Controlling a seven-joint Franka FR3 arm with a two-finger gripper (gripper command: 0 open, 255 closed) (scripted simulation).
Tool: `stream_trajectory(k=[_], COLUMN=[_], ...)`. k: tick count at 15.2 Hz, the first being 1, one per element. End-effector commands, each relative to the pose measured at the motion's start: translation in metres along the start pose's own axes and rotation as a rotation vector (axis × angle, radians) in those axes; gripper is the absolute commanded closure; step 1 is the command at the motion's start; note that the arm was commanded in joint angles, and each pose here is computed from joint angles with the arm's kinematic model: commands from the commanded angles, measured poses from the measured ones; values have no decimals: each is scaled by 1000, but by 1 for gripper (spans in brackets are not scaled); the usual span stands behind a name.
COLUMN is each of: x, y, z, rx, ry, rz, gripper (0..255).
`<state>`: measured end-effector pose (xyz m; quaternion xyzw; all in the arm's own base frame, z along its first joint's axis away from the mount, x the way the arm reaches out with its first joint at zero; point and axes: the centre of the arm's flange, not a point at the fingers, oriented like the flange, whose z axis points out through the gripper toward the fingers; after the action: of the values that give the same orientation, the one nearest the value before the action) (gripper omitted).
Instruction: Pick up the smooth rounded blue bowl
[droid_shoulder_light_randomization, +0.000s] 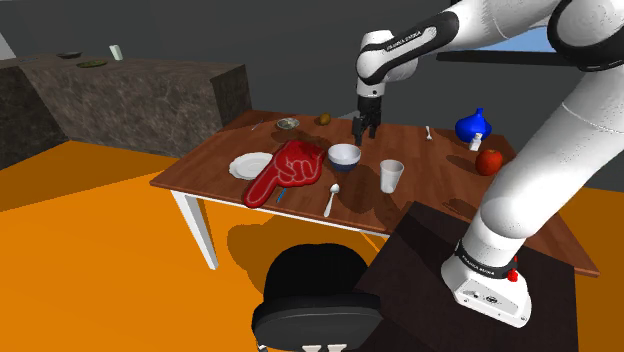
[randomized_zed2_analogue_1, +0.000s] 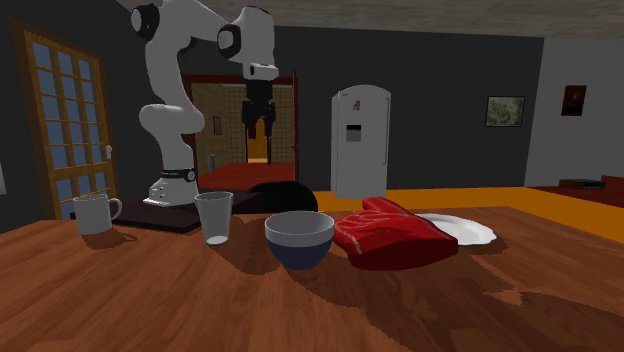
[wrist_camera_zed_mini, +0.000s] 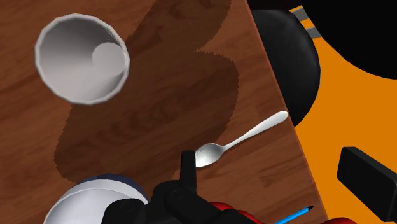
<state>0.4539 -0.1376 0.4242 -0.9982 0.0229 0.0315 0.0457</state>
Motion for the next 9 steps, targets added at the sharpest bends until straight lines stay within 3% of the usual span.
stream_trajectory(k=[1, 9], x=[14, 78], y=[19, 93], z=[11, 52], rx=[-1, -4], ry=[0, -1], rz=[1, 7], gripper=[0, 0])
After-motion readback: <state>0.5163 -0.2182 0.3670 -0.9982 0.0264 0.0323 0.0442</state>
